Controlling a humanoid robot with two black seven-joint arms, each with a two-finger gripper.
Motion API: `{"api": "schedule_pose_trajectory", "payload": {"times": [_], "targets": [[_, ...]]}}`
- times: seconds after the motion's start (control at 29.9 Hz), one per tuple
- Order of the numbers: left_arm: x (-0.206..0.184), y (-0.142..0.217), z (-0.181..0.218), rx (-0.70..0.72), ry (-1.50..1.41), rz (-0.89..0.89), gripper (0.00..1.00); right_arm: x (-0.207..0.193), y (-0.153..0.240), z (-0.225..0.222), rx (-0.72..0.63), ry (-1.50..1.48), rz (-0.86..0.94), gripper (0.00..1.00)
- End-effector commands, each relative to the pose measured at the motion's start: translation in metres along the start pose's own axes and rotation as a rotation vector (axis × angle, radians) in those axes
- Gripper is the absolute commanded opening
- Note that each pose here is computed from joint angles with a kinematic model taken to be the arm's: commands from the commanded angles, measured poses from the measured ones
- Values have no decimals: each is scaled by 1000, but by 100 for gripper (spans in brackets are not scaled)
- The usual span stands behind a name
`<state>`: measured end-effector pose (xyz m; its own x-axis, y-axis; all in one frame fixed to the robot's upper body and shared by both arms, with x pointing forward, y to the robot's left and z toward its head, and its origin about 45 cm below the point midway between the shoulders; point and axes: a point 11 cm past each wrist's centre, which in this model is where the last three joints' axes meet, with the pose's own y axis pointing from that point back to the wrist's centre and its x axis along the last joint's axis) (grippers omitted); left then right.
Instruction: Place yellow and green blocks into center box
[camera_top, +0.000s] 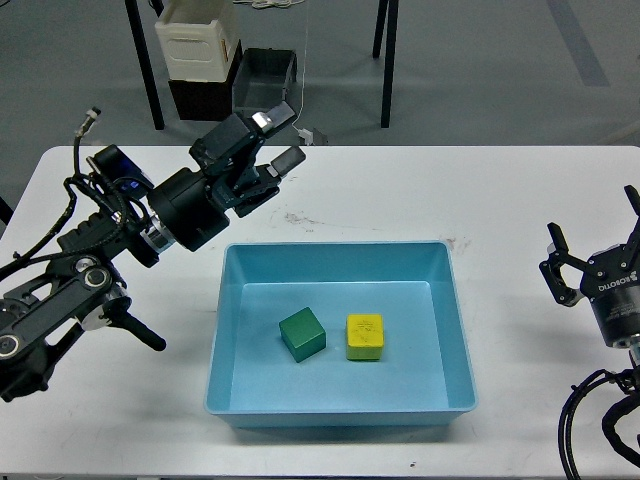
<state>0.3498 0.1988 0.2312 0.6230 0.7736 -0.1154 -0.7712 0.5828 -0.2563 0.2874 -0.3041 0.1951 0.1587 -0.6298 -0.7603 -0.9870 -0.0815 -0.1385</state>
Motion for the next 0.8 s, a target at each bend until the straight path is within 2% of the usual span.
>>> {"api": "schedule_pose_trajectory", "payload": {"times": [0.0,0.17,0.37,0.77], "targets": [[10,26,-17,-36,365,189,100,0,-1,-1,26,-110,10,100],[37,50,-25,-131,744,424,100,0,-1,1,72,-251,28,100],[67,89,-34,-221,983,651,100,13,7,5,83,-378,80,100],[72,109,-24,-385,1188,731,100,20,22,18,14,-473,114,100]]}}
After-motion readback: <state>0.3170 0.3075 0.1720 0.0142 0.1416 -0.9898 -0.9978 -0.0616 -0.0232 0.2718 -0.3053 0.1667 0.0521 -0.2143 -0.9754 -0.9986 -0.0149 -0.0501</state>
